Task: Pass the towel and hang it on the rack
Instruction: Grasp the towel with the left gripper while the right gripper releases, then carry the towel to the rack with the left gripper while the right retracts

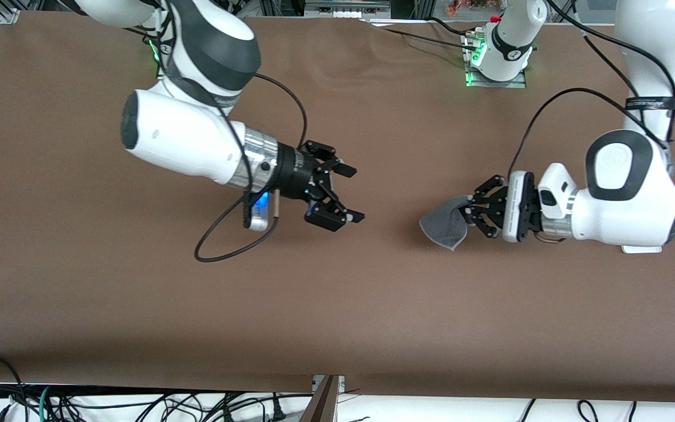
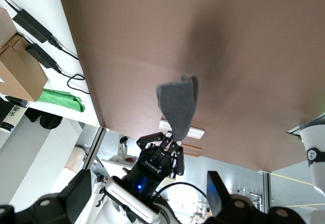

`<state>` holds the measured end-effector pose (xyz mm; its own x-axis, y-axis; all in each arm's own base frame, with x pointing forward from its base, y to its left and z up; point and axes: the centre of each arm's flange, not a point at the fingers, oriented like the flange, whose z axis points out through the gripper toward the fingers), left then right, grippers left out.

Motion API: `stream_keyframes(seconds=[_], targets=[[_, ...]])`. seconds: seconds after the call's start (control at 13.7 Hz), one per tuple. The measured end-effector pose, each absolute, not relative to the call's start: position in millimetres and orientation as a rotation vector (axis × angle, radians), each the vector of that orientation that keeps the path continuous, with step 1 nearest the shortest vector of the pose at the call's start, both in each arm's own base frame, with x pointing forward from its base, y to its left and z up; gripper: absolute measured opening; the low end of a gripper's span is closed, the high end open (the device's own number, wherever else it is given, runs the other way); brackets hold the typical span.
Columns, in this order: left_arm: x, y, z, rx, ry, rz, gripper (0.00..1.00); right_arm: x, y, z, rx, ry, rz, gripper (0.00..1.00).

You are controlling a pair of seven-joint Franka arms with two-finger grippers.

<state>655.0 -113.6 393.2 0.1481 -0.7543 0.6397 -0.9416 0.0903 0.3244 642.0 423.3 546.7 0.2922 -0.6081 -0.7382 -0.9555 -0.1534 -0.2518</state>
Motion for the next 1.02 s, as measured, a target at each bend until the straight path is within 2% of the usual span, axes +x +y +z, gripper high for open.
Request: stream_keyframes(seconds=[0.22,0.58,1.02], targets=[[658,-48,400,1.797,-1.723,0.192,0.03,646,395,557,-1.999,1.277,0.557,1.0],[653,103,425,2.071,-1.79,-0.058,0.03,671,307,539,-2.308,0.979,0.46,1.0],[620,236,421,2.244,-1.796,-0.324,0.03,647,207,569,-2.702,0.522,0.317,1.0]])
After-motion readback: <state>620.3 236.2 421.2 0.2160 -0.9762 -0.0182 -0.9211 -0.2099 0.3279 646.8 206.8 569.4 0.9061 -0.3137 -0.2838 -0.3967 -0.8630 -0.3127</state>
